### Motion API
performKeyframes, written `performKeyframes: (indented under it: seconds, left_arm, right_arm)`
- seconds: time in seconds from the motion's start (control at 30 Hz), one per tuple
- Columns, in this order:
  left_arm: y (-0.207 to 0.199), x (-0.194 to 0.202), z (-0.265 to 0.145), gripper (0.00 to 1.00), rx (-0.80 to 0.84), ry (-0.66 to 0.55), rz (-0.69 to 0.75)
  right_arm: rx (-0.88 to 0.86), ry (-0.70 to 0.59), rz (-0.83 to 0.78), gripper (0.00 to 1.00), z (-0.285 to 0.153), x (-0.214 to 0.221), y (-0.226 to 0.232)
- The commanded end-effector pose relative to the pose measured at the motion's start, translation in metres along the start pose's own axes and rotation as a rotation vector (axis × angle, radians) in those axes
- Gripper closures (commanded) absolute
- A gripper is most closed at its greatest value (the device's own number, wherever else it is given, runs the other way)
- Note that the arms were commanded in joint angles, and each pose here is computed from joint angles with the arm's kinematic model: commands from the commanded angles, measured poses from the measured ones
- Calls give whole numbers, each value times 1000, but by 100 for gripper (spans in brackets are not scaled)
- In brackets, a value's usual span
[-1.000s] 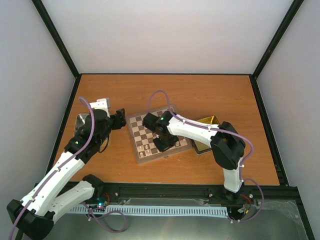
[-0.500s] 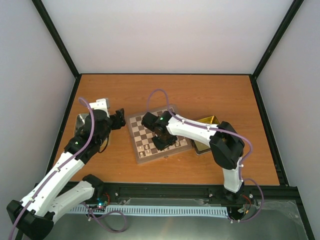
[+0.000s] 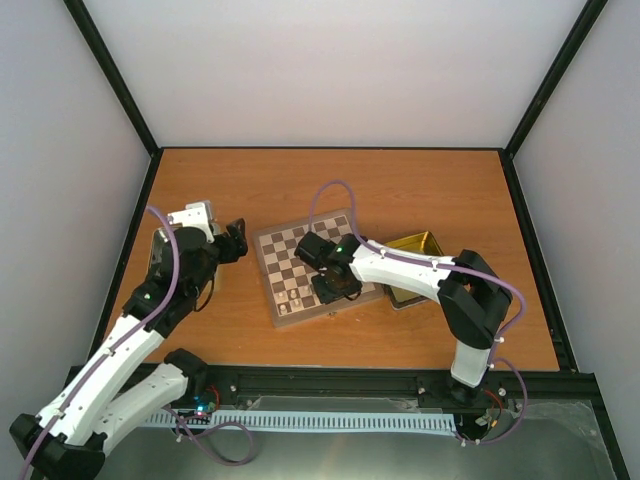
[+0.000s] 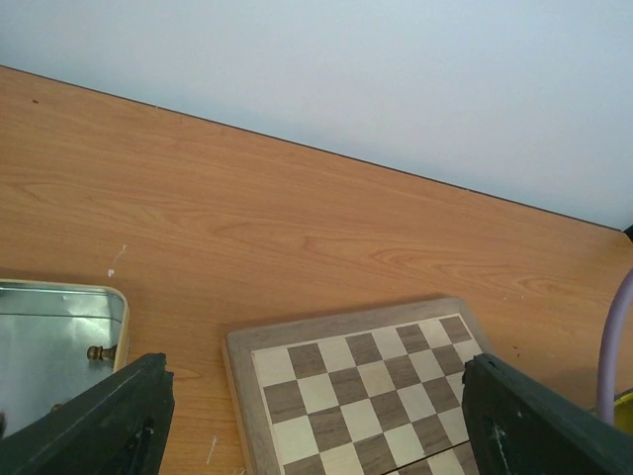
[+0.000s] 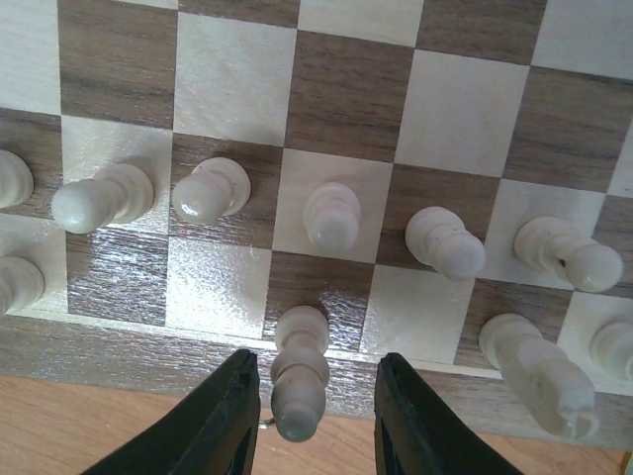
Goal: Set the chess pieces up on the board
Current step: Move the chess piece to the chessboard.
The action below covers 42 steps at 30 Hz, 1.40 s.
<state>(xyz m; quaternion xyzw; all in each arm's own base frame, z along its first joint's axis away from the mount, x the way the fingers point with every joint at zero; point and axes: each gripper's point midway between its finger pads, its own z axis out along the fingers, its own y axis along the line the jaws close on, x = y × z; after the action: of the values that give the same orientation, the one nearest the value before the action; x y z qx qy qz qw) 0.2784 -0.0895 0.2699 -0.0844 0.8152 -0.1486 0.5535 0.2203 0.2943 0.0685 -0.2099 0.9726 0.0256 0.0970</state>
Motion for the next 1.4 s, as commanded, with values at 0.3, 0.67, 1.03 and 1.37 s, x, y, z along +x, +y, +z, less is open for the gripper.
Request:
performKeyframes:
  seconds: [0.3, 0.67, 1.03, 1.37]
  left_arm:
    - [-7, 0, 7, 19, 20, 8, -20]
    - [-9, 2, 8, 20, 29, 14, -20]
    - [-9, 3, 8, 20, 29, 17, -21]
    - [-8, 4, 8, 20, 26, 17, -22]
  right_arm:
    - [-29, -65, 23, 84, 6, -14, 9]
    - [-102, -76, 23, 89, -1, -20, 23]
    - [-128, -100, 24, 85, 3, -29, 32]
    - [-135, -104, 26, 74, -3, -30, 33]
